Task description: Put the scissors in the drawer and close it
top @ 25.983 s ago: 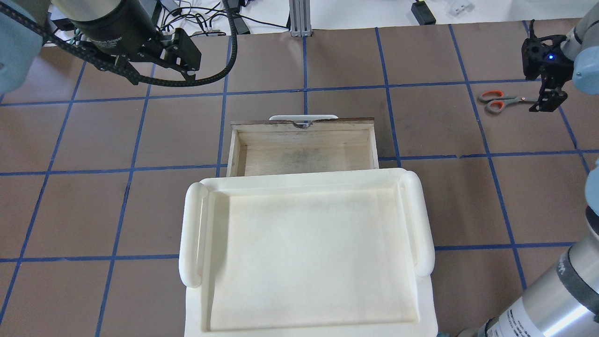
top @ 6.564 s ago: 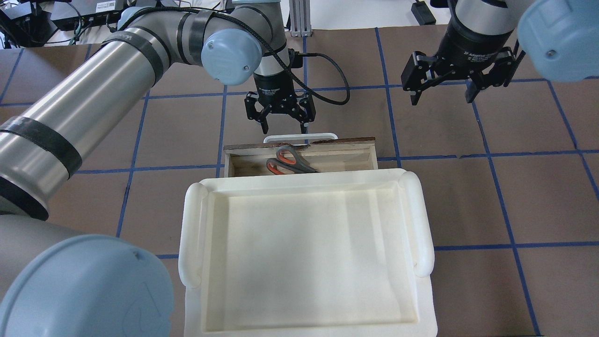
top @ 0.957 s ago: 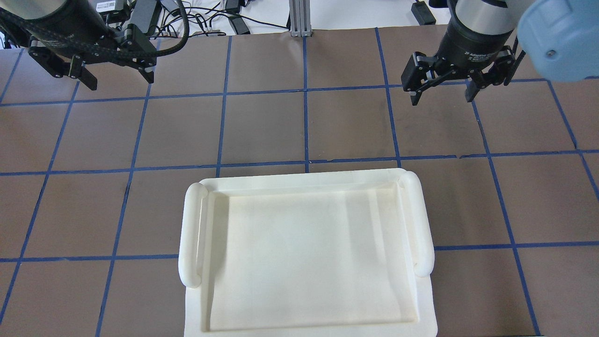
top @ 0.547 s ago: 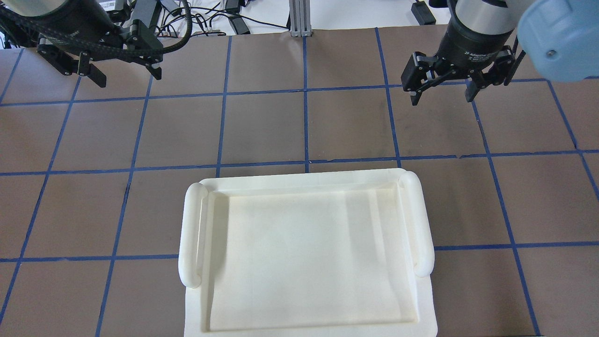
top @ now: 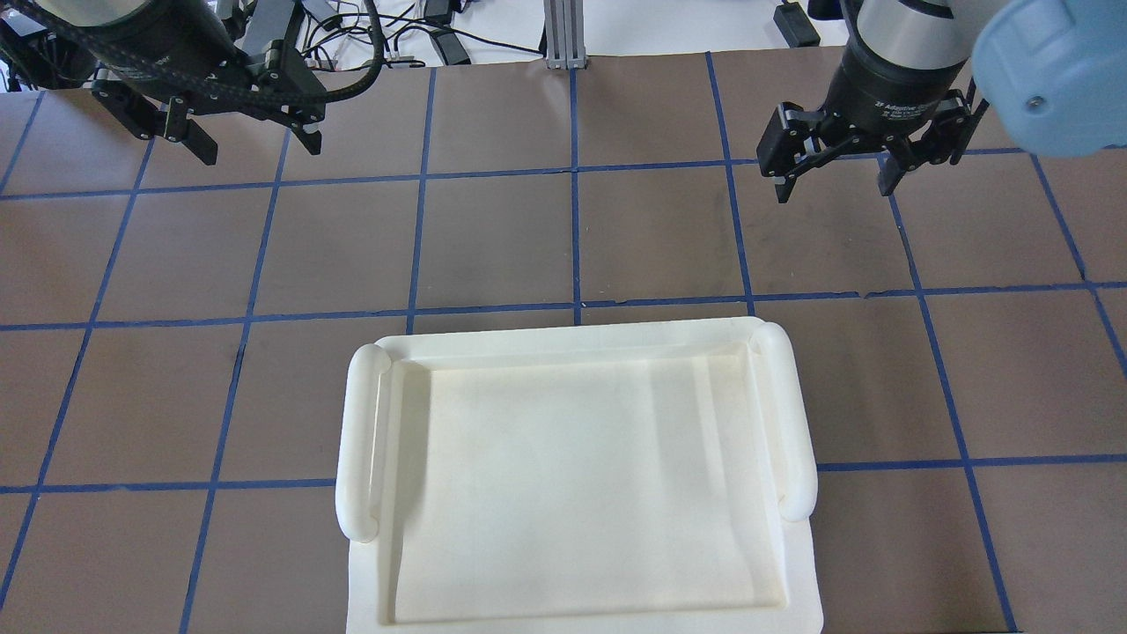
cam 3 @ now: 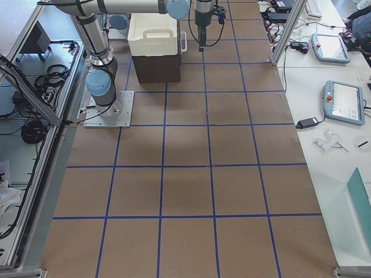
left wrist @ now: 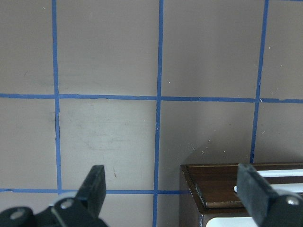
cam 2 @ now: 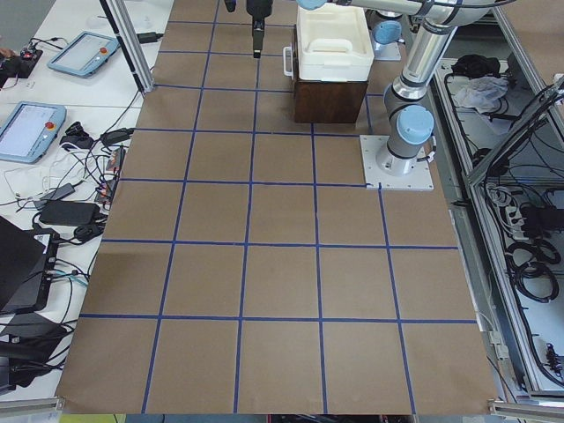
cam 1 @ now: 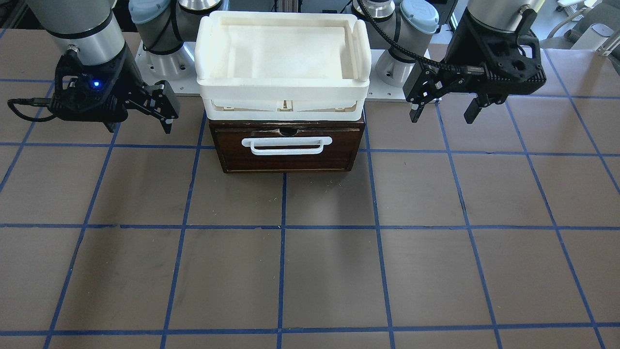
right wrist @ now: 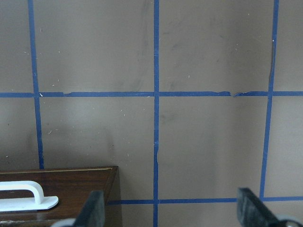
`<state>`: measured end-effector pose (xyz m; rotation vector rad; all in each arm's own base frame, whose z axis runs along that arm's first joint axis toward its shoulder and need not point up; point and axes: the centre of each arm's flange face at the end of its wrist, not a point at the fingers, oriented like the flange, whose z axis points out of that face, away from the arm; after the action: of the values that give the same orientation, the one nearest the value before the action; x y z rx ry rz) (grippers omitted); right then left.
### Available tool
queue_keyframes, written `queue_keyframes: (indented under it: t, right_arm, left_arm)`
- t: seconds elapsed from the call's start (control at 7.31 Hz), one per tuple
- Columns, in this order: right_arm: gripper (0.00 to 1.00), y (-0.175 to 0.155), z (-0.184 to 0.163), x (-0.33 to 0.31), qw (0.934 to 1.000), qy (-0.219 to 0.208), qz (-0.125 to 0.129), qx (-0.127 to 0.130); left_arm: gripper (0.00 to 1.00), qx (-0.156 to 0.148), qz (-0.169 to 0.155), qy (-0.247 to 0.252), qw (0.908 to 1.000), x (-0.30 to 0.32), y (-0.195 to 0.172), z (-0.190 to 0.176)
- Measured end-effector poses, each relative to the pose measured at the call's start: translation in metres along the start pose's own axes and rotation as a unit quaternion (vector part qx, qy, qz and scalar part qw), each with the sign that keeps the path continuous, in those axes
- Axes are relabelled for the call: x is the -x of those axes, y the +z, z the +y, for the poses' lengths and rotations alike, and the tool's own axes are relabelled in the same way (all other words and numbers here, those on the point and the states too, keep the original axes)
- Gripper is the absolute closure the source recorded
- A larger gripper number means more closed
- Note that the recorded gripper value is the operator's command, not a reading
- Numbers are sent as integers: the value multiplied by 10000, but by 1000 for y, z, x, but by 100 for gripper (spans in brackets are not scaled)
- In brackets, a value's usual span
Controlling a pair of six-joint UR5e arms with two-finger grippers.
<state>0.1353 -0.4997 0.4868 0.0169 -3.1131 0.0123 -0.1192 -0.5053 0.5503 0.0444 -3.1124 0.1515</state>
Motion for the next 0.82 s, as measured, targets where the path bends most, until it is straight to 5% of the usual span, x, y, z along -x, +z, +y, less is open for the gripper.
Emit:
queue_keyframes:
  t: [0.82]
  right_arm:
    - [0,-1,-1,1,10000,-15,-28,-50]
  left_arm:
    - [0,165,-49,129,9998,0,3,2]
